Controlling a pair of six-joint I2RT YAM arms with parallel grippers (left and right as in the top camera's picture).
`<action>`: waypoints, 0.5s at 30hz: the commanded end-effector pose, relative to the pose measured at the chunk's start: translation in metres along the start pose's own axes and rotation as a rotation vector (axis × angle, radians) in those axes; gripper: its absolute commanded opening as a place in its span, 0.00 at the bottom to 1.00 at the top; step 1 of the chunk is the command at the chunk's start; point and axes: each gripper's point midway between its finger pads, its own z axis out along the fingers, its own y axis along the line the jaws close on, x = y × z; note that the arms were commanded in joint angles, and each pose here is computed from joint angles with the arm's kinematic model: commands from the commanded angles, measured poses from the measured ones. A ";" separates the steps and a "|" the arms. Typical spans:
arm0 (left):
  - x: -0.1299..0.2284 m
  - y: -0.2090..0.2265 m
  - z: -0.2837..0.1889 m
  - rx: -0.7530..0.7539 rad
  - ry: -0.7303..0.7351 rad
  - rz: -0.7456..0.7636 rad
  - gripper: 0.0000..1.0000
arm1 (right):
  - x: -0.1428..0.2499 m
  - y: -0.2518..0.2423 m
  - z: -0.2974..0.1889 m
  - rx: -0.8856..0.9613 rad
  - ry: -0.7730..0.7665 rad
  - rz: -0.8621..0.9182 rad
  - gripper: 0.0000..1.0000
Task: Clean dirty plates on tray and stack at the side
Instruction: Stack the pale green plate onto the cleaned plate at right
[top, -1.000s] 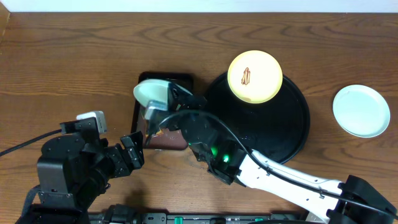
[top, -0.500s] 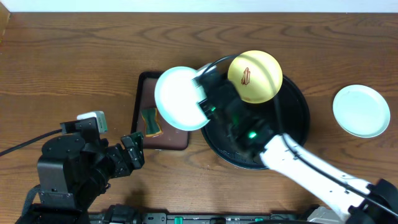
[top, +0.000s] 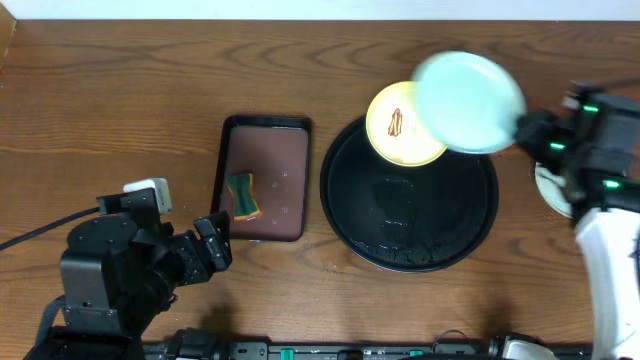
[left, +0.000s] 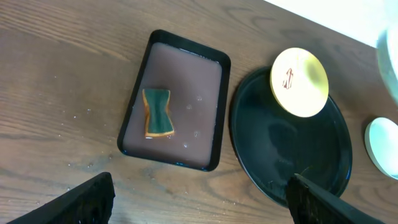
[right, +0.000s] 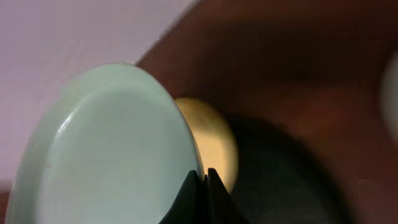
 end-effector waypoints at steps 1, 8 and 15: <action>0.000 0.003 0.001 -0.013 -0.001 -0.001 0.89 | -0.030 -0.073 -0.013 0.186 -0.073 0.148 0.01; 0.000 0.003 0.001 -0.013 -0.001 -0.001 0.89 | -0.058 -0.210 -0.040 0.585 -0.190 0.279 0.01; 0.000 0.003 0.001 -0.013 -0.001 -0.001 0.89 | -0.036 -0.262 -0.034 0.767 -0.092 0.273 0.01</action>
